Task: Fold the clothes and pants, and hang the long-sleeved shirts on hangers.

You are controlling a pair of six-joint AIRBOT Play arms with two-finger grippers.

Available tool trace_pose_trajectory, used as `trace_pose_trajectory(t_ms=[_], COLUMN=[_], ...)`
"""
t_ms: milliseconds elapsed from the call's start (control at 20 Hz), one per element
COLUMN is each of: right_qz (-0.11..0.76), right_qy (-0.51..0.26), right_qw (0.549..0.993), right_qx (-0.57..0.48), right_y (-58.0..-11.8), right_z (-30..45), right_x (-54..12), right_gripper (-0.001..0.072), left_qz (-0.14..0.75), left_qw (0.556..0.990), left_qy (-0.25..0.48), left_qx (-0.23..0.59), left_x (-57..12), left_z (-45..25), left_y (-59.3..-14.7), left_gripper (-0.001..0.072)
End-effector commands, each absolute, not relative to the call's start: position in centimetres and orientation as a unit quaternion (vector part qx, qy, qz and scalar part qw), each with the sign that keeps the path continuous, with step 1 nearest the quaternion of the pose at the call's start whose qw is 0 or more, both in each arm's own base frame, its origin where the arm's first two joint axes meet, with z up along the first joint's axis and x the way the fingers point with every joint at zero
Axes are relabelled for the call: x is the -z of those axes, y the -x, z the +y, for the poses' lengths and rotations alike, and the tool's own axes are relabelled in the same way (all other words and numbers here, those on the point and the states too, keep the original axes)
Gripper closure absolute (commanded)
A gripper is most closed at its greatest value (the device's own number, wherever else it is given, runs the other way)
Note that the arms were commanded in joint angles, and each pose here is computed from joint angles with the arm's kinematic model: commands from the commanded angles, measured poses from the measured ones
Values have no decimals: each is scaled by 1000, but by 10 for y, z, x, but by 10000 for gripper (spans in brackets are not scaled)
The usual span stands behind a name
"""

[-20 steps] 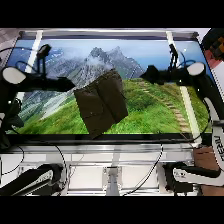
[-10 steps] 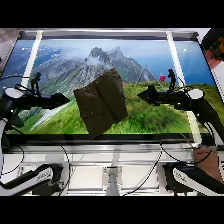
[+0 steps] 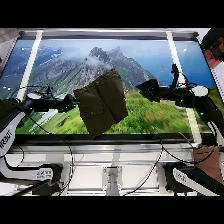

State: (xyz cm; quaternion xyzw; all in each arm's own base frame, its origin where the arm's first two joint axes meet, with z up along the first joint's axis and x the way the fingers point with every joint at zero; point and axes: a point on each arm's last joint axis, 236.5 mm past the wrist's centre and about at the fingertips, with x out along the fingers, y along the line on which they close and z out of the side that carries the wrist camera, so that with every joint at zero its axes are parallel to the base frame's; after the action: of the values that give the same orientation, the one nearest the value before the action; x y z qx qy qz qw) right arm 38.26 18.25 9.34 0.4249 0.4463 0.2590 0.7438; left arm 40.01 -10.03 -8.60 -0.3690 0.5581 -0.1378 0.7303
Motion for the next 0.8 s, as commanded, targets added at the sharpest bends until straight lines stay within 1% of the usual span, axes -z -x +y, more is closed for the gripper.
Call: trace_pose_trajectory(t_ms=[0, 100, 300, 350, 400, 450, 500, 600, 750], right_qz=[432, 426, 432, 436, 443, 456, 470, 501, 555], right_qy=[-421, -418, -411, -410, -410, -408, -400, -390, -388], right_qw=[751, 755, 754, 752, 747, 746, 745, 734, 700], right_qx=[-268, -271, -275, -278, -277, -264, -252, -241, -228], right_y=[-389, -392, -388, -386, -383, -381, -379, -370, -352], right_z=[183, 183, 184, 185, 186, 183, 180, 178, 179], right_x=[-109, -116, -114, -114, -112, -105, -95, -76, -40], right_gripper=[222, 222, 222, 224, 228, 283, 325, 324, 321], left_qz=[552, 550, 548, 548, 546, 543, 541, 541, 545], left_qw=[739, 744, 750, 747, 745, 742, 740, 739, 733], left_qy=[365, 357, 345, 350, 357, 367, 371, 359, 343], left_qx=[126, 127, 133, 136, 138, 141, 147, 178, 219], left_x=[97, 98, 98, 97, 94, 90, 85, 72, 50], left_z=[-106, -112, -125, -128, -130, -133, -136, -145, -167], left_y=[-408, -410, -411, -410, -411, -412, -413, -407, -393], left_gripper=[289, 292, 400, 546, 645, 674, 674, 675, 676])
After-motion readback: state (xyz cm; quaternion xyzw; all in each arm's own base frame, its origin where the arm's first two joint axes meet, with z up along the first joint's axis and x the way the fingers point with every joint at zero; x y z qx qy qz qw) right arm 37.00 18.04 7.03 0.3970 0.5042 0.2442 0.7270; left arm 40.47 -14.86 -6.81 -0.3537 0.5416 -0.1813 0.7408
